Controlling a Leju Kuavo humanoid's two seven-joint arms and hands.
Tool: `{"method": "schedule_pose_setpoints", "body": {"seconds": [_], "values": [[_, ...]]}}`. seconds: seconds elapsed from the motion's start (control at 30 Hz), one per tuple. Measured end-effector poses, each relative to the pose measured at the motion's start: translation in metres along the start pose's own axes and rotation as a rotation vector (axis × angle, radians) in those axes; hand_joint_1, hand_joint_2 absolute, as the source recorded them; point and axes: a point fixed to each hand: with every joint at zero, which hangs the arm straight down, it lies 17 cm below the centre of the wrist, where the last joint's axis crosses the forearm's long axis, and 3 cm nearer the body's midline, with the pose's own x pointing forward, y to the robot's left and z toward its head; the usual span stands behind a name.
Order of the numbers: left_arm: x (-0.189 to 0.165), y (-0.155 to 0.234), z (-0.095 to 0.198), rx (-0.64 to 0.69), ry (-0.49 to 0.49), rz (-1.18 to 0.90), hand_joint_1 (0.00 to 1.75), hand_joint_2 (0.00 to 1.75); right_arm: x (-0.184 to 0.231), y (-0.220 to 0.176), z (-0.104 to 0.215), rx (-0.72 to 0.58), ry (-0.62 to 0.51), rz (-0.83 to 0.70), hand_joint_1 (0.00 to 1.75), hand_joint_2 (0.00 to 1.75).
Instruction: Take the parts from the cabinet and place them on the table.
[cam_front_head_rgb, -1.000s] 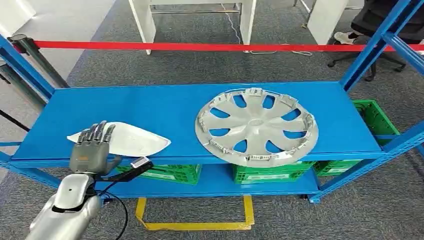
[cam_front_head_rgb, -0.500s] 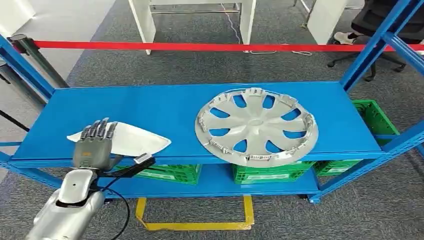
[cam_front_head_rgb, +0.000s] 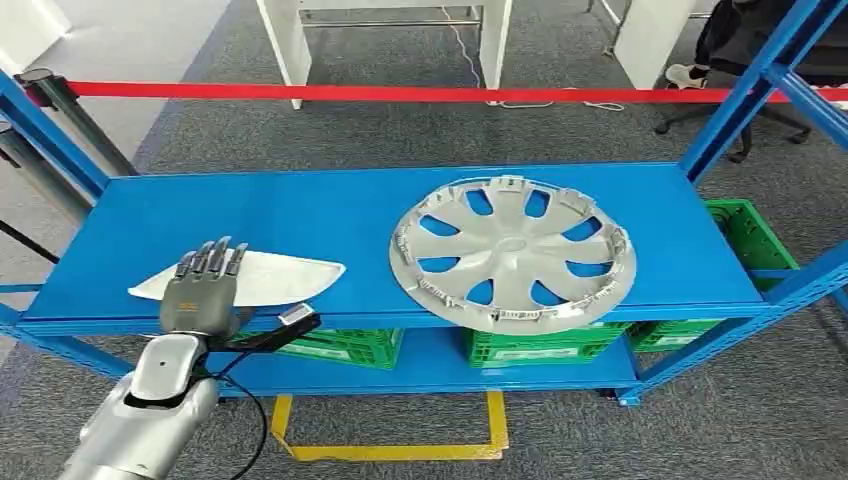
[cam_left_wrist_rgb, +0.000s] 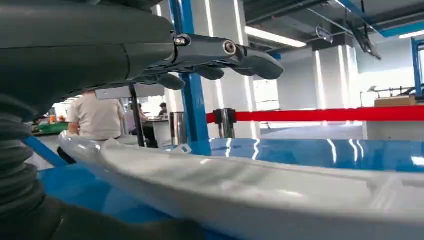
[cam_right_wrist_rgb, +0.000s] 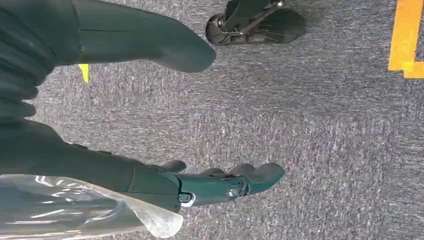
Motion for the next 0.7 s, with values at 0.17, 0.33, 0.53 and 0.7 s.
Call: {"method": "schedule_pose_setpoints", "body": {"seconds": [0.17, 0.33, 0.53, 0.7], "values": [[0.003, -0.008, 0.002, -0.026, -0.004, -0.007, 1.52, 1.75, 0.001, 0.001, 0.000, 0.004, -0.001, 0.001, 0.00, 1.75], [0.001, -0.016, 0.003, -0.052, 0.011, -0.016, 1.62, 1.75, 0.002, 0.001, 0.000, 0.009, -0.003, 0.007, 0.00, 1.75], [-0.001, -0.022, 0.003, -0.068, 0.020, -0.022, 1.75, 1.75, 0.003, 0.001, 0.000, 0.010, -0.005, 0.010, 0.00, 1.75], [-0.002, -0.023, 0.000, -0.073, 0.027, -0.025, 1.75, 1.75, 0.003, 0.001, -0.001, 0.010, -0.006, 0.012, 0.00, 1.75]]}}
